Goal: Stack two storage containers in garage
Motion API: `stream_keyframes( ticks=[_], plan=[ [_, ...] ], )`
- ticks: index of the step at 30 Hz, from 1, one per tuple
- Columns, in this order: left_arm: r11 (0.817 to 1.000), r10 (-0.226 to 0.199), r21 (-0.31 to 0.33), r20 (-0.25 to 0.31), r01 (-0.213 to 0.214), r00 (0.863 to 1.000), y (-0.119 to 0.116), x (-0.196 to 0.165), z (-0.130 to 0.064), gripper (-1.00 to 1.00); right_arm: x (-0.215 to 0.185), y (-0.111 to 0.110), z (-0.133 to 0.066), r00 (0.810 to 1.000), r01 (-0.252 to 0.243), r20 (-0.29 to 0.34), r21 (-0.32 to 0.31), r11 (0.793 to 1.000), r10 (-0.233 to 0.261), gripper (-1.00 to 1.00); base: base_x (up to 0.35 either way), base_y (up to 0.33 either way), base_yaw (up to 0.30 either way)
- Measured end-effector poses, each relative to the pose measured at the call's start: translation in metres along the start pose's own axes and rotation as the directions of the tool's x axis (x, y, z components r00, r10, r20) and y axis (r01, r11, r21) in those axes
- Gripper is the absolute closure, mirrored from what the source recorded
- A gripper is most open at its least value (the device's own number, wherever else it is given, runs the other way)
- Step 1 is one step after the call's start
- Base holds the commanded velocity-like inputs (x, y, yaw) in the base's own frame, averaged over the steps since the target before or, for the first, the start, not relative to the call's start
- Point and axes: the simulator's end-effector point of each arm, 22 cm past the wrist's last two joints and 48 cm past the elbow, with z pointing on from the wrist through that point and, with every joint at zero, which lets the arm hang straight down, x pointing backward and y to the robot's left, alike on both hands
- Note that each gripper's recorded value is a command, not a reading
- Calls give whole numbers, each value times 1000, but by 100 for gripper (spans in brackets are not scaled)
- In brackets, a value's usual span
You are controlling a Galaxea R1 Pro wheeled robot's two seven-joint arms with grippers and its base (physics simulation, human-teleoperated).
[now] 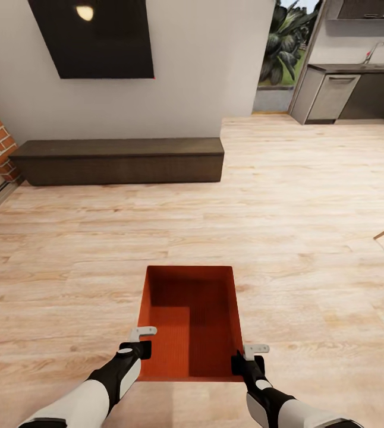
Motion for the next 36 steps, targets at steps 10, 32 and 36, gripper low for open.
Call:
stream_keyframes(
  ticks=[10,32,36],
  plan=[
    [1000,-1,1,15,1,1000,0,-8,-4,100,-8,0,-2,1000,0,15,0,1000,0,100,0,0,-88],
    [1000,-4,2,52,4,999,0,-26,-14,100,-28,0,-7,999,-1,52,0,1000,1,100,0,0,-88],
    [1000,-6,0,63,6,998,0,-31,-16,100,-32,0,-8,998,-2,62,0,1000,2,100,0,0,-88]
  ],
)
